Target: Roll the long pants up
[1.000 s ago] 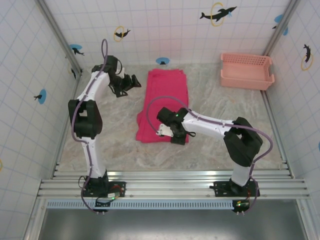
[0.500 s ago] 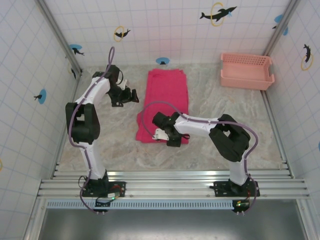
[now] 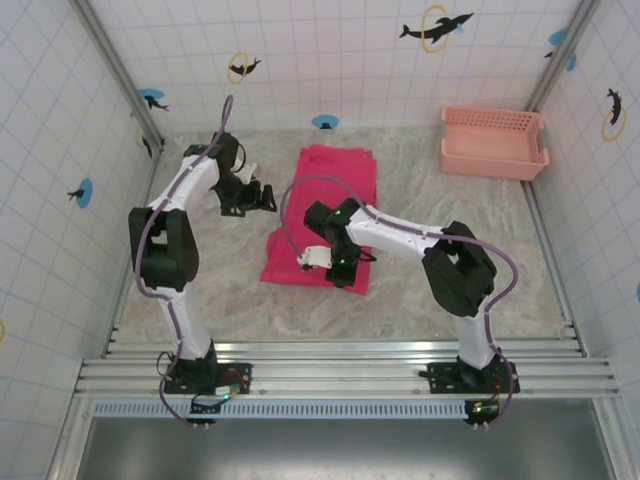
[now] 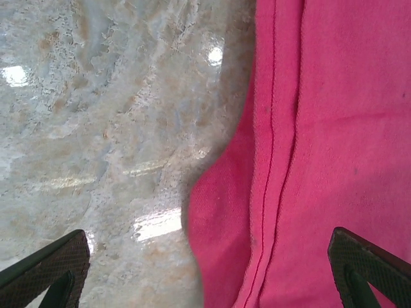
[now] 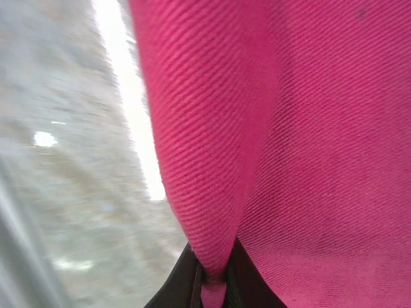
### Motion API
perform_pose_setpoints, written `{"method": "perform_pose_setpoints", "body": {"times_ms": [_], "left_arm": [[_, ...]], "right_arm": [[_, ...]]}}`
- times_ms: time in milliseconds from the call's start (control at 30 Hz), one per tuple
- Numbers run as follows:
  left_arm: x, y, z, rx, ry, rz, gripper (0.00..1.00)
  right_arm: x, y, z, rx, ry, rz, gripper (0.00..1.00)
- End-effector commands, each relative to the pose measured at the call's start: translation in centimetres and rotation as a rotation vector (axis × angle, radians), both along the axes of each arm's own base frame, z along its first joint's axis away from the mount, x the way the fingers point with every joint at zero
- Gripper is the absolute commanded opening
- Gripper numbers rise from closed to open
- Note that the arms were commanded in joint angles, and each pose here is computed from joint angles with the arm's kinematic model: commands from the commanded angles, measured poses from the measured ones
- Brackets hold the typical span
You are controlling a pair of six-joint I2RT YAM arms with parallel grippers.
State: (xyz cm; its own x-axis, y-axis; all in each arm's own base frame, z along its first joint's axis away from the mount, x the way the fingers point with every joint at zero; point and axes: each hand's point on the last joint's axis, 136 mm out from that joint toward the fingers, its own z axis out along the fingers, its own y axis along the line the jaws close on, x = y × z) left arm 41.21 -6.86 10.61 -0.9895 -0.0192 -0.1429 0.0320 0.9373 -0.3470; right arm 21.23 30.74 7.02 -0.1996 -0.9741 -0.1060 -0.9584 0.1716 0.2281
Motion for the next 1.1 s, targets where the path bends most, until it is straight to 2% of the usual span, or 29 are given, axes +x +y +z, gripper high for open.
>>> {"method": "perform_pose_setpoints", "body": {"times_ms": [0,133,267,500,800,933,1000,1067], "left_arm": [[-1.6,0.4,1.8,0.05,-0.037,-0.078,0.97],[-3.0,-0.4,2.4,0.091,-0.035,-0.156,0.97],[-3.9,-1.9,2.8,0.084,-0.034,-0.202,0.98],[-5.1,-4.7,3.3,0.056,-0.03,-0.265,0.97],[-7.8,-7.8,4.5,-0.03,-0.006,-0.324,0.97],[-9.1,-8.3,4.9,-0.04,0.001,-0.334,0.83],[-9.4,-8.3,5.6,-0.031,-0.027,-0.337,0.61],[-9.7,-8.6,6.4,-0.036,-0.065,-0.34,0.51]], "right_arm": [[-3.8,0.7,3.3,0.074,0.32,-0.077,0.07],[-2.7,1.8,4.5,0.139,0.472,-0.174,0.08],[-0.2,2.3,3.9,0.177,0.624,-0.303,0.06],[3.8,2.0,1.4,0.203,0.708,-0.434,0.06],[6.8,0.4,-0.8,0.219,0.74,-0.519,0.07],[7.7,0.2,-1.6,0.225,0.752,-0.543,0.07],[8.0,0.3,-1.8,0.237,0.767,-0.558,0.07],[8.3,0.3,-1.9,0.251,0.782,-0.571,0.07]]}}
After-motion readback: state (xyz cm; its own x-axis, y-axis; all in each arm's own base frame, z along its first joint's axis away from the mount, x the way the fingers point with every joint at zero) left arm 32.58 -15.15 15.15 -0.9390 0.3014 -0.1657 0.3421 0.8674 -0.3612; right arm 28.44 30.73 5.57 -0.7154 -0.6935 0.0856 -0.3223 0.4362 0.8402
